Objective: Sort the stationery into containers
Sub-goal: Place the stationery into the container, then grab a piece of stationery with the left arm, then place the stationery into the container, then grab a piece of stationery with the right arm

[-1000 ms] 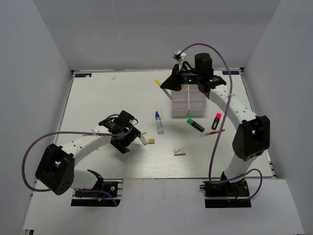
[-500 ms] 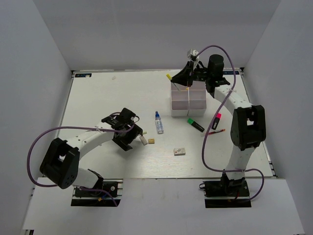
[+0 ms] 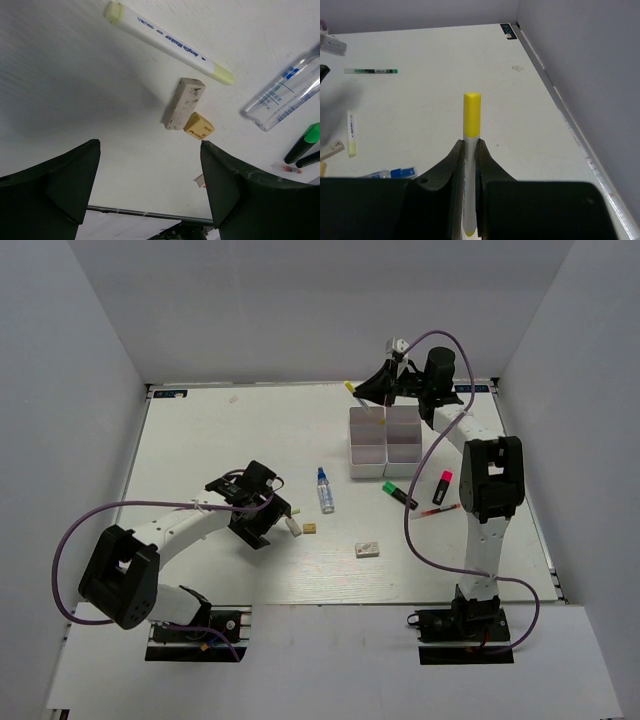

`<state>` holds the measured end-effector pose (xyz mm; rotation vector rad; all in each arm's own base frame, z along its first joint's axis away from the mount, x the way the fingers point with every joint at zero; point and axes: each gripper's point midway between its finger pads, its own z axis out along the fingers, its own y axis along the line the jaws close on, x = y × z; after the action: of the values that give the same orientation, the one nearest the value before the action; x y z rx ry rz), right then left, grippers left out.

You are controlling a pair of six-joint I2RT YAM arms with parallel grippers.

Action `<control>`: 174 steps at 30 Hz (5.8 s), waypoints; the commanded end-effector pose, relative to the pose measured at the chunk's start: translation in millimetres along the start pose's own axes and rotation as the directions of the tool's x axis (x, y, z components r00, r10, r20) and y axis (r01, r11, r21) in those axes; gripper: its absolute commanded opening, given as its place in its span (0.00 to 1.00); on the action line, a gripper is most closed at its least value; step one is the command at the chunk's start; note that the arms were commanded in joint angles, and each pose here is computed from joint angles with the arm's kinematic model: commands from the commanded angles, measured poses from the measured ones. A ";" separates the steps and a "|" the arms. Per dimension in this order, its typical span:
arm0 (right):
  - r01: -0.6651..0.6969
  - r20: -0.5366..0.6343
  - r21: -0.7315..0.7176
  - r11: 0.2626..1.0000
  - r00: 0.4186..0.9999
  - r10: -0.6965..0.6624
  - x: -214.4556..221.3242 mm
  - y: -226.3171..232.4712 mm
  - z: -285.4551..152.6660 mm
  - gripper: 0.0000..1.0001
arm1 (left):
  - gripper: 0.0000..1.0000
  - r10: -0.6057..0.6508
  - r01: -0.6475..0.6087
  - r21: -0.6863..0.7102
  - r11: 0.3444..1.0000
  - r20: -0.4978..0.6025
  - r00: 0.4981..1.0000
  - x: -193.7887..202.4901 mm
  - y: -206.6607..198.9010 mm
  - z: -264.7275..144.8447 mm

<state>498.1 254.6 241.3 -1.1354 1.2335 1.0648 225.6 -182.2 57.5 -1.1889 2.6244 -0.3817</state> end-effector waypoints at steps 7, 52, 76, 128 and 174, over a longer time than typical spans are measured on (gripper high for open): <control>0.055 -0.030 0.038 0.998 0.998 -0.053 24.9 -18.9 -1.9 0.10 | 0.94 -0.043 0.043 -0.012 0.999 -0.007 0.999 -0.5 -2.1 -5.4; -0.110 -0.262 0.204 0.973 0.951 0.162 4.7 231.9 -117.5 0.51 | 0.38 -0.247 0.269 -0.262 0.927 0.113 0.962 -55.0 10.0 60.9; -0.179 -0.323 0.418 0.891 0.887 0.330 37.9 219.8 -141.6 0.17 | 0.00 0.397 -0.547 0.513 0.662 0.379 0.836 -80.0 -234.8 -57.2; -0.130 -0.440 0.555 0.822 0.792 0.423 114.7 201.4 -182.7 0.59 | 0.71 0.406 -0.953 0.293 0.074 0.864 0.297 -40.9 -347.8 -151.6; 0.036 -0.643 0.489 0.872 0.691 0.331 182.4 142.2 -144.8 0.65 | 0.98 0.388 -0.455 0.026 0.890 0.478 0.788 -79.4 25.3 -85.5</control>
<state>336.0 123.9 43.0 -1.0815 2.1556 0.3806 231.5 -94.3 133.5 -0.5085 2.3133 -0.1424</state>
